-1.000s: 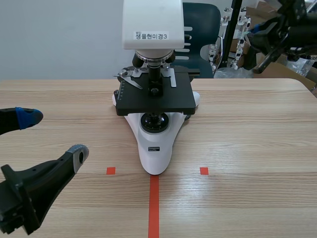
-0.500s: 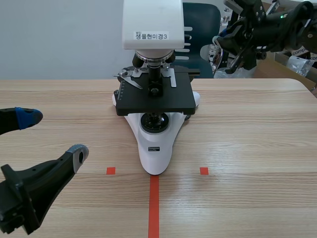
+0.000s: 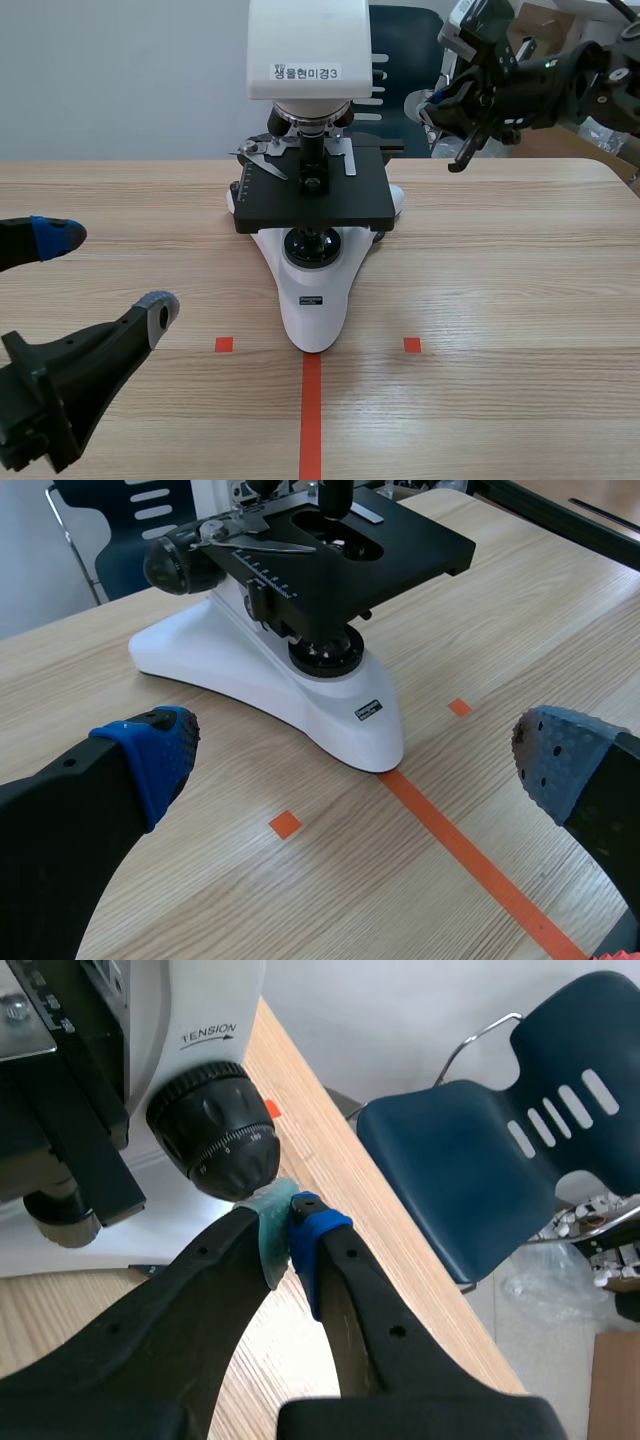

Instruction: Point at the coarse focus knob

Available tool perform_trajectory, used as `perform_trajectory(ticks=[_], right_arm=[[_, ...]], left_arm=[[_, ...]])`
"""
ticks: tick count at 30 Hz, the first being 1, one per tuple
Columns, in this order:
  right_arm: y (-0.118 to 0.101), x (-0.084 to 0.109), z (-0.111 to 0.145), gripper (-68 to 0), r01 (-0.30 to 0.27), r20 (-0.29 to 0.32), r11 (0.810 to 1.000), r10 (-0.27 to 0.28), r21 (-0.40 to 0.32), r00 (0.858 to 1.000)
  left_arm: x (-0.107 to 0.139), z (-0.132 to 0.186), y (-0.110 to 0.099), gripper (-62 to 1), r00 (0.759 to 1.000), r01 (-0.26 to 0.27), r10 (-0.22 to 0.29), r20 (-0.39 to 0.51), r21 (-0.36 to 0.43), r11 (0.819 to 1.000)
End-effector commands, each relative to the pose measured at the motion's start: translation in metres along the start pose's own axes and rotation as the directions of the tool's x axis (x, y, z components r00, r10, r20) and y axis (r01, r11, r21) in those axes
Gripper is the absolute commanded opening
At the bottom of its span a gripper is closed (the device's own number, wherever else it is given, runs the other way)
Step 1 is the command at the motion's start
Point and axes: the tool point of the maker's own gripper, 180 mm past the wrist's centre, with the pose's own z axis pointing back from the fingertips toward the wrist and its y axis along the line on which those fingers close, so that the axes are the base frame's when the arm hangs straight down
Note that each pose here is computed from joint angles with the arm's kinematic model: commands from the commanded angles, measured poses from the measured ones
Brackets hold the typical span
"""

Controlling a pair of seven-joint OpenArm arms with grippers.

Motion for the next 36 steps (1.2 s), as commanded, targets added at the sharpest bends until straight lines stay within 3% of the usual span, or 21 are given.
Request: perform_trajectory(ticks=[1,15,25,36], right_arm=[[-0.018,0.023,0.005,-66.8,-0.034,0.050,0.999,0.035,-0.030,0.998],[-0.019,0.037,0.007,-66.9,-0.039,0.121,0.999,0.043,-0.033,0.992],[0.011,0.038,-0.007,-66.9,-0.081,0.120,0.995,0.073,0.060,0.990],[0.011,0.042,-0.006,-66.9,-0.083,0.144,0.995,0.073,0.061,0.987]], left_arm=[[0.006,0.000,-0.001,1.4,1.000,-0.008,0.008,0.027,0.001,1.000],[0.006,0.000,-0.001,1.4,1.000,-0.008,0.008,0.027,0.001,1.000],[0.006,0.000,-0.001,1.4,1.000,-0.008,0.008,0.027,0.001,1.000],[0.006,0.000,-0.001,1.4,1.000,-0.008,0.008,0.027,0.001,1.000]])
